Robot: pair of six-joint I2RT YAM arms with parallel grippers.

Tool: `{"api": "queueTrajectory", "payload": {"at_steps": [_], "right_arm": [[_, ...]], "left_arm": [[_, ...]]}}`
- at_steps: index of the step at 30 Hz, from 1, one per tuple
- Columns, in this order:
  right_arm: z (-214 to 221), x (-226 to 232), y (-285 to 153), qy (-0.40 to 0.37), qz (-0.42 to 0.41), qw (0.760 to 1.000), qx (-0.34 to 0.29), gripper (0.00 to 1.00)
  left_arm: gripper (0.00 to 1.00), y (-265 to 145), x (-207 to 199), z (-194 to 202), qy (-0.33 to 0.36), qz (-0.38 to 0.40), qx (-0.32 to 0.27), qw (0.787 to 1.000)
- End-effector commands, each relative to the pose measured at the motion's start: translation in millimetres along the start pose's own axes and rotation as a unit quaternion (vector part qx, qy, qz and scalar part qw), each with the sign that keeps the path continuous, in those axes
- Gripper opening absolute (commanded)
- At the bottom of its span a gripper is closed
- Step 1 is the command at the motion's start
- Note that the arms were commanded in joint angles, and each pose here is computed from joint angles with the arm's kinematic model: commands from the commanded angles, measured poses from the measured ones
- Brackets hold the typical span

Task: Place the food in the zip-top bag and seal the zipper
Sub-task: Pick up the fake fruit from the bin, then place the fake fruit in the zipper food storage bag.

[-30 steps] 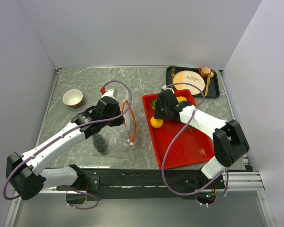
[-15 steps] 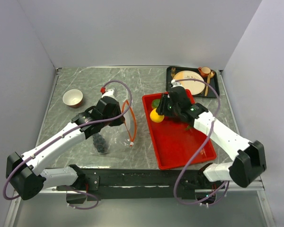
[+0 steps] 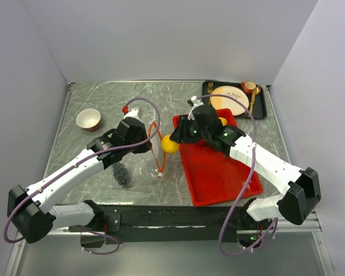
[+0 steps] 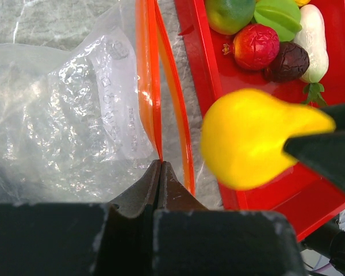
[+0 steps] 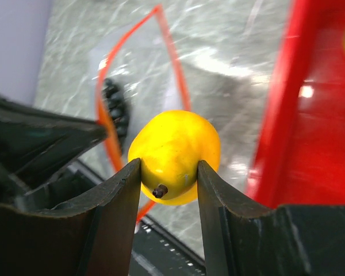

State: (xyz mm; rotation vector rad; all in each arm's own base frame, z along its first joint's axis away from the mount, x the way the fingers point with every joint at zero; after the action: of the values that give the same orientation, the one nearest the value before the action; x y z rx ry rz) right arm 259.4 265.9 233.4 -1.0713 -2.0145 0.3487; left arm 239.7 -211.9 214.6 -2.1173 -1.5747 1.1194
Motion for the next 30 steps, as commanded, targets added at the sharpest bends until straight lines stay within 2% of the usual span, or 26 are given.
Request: {"api": "queueTrajectory", "payload": {"at_steps": [1, 9, 19, 23, 25, 26, 28, 29, 30], "right_arm": [[-13.6, 42.9, 3.2, 0.000, -0.075, 0.997, -0.012, 0.00], [6.5, 52.1, 31.8, 0.006, -0.093, 0.995, 0.025, 0.01], [10.4, 59.5, 42.1, 0.007, -0.111, 0.993, 0.041, 0.04], [9.7, 69.9, 43.4, -0.001, -0.134, 0.989, 0.054, 0.09], [12.6, 71.9, 43.3, -0.008, -0.140, 0.988, 0.067, 0.17], [13.6, 73.3, 43.6, -0.011, -0.142, 0.987, 0.070, 0.33], [12.4, 70.9, 41.8, -0.018, -0.138, 0.988, 0.064, 0.50], [12.9, 69.3, 38.1, -0.021, -0.137, 0.989, 0.060, 0.68], [12.4, 68.4, 36.0, -0.023, -0.135, 0.989, 0.056, 0.75]], "left_arm": [[0.01, -6.3, -10.5, -9.1, -0.004, 0.027, -0.020, 0.999], [0.01, -13.8, -8.2, -11.2, -0.007, 0.030, -0.034, 0.999], [0.01, -26.7, -7.5, -16.5, -0.008, 0.039, -0.052, 0.998], [0.01, -26.4, -5.0, -13.8, -0.008, 0.036, -0.050, 0.998], [0.01, -26.6, -0.3, -14.0, -0.008, 0.023, -0.053, 0.998], [0.01, -26.8, 0.1, -14.6, -0.008, 0.021, -0.054, 0.998], [0.01, -29.3, -0.3, -17.1, -0.007, 0.022, -0.060, 0.998], [0.01, -29.7, -0.6, -18.0, -0.007, 0.023, -0.062, 0.998], [0.01, -30.5, -0.3, -18.4, -0.008, 0.023, -0.064, 0.998]]}}
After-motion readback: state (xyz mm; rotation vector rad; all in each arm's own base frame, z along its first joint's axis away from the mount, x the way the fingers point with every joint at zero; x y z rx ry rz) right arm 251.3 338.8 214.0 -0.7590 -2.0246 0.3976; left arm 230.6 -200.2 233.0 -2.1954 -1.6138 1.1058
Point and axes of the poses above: each gripper's point midway between its finger pads, its own y axis out along the fingers, its own x axis along the line the jaws close on, z = x × y, the point moved 3 cm from there along -y, back along the fingers, and after that the axes turned 1 degree about y, right-handed, at the moved point
